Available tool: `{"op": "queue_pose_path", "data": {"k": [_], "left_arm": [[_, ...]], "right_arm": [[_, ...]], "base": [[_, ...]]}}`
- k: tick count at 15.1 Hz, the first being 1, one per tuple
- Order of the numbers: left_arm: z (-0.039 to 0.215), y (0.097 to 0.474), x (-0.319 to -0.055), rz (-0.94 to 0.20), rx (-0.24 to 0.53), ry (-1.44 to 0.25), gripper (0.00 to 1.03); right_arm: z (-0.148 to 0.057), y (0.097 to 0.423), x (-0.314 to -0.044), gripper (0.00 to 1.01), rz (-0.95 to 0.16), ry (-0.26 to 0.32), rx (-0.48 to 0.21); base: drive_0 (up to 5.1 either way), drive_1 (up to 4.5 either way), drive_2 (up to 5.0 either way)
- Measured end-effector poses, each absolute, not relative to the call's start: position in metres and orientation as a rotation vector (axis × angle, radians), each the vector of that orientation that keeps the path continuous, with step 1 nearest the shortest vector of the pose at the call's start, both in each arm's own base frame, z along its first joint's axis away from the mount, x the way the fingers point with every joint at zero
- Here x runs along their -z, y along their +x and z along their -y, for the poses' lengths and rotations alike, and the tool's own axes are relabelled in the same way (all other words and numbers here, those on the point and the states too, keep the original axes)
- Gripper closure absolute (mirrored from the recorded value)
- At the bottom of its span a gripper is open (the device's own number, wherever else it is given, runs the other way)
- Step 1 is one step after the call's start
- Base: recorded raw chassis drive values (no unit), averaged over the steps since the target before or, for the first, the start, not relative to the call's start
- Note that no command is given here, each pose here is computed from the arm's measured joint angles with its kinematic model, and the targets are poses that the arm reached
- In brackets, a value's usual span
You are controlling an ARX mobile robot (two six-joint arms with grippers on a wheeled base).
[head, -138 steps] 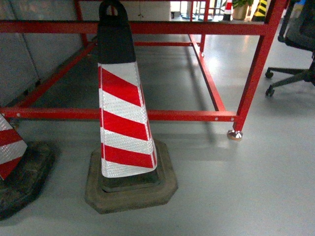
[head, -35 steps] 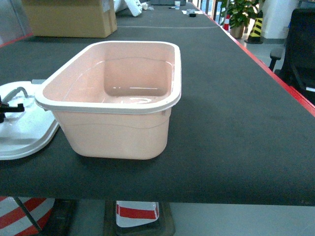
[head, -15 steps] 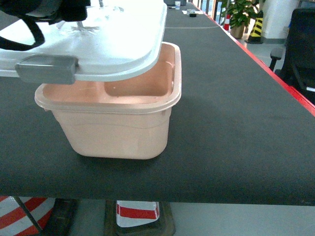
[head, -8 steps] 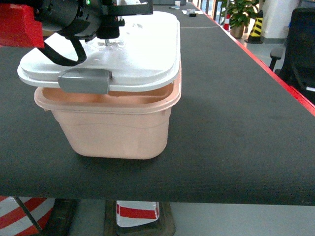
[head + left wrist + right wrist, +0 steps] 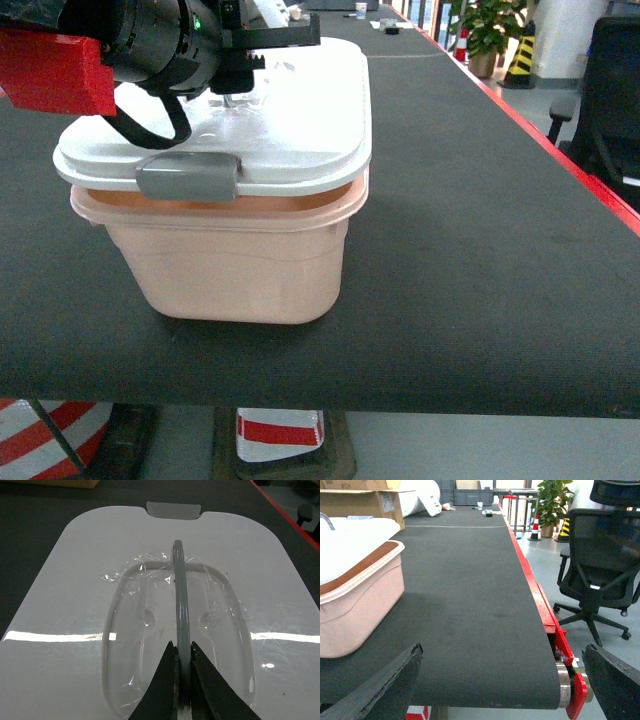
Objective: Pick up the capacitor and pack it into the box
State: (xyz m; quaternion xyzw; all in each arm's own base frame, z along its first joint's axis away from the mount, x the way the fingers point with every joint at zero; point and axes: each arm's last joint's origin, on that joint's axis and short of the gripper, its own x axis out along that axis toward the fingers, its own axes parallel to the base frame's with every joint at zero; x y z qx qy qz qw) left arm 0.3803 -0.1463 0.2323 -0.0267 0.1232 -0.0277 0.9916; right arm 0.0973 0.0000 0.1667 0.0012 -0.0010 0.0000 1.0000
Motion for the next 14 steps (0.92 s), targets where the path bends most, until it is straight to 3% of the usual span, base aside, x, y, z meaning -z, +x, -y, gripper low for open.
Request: {"op": "queue_pose_path", "data": {"k": [4,5,9,12,14], "left_arm": [[0.146,0.378,-0.226,-0.267,0.066,-0.05,1.01],[0.145,0.377,-0.223,-0.273,0.068,-0.05,0.92],[0.145,0.377,-0.224,-0.24,0.074,-0.064,0.38],[0.136,0.374,-0.25,-0.124,0.06,-0.107,0.03],[0.125,0.368,-0.279,-0.019,0.061,-0.145,0.05]], "right_arm": [[0.0,0.097,-0.167,0.03,0.002,0.002,0.0],[0.0,0.097,-0.167,0.03,0.002,0.002,0.0],[0.0,0.097,-0.167,0.03,0.002,0.002,0.0],[0.0,0.097,-0.167,0.03,0.002,0.002,0.0],[0.0,0.097,-0.167,0.03,0.002,0.002,0.0]], "base": [[0.0,0.0,0.0],[0.0,0.0,0.0],[0.0,0.0,0.0],[0.0,0.0,0.0],[0.0,0.0,0.0]]}}
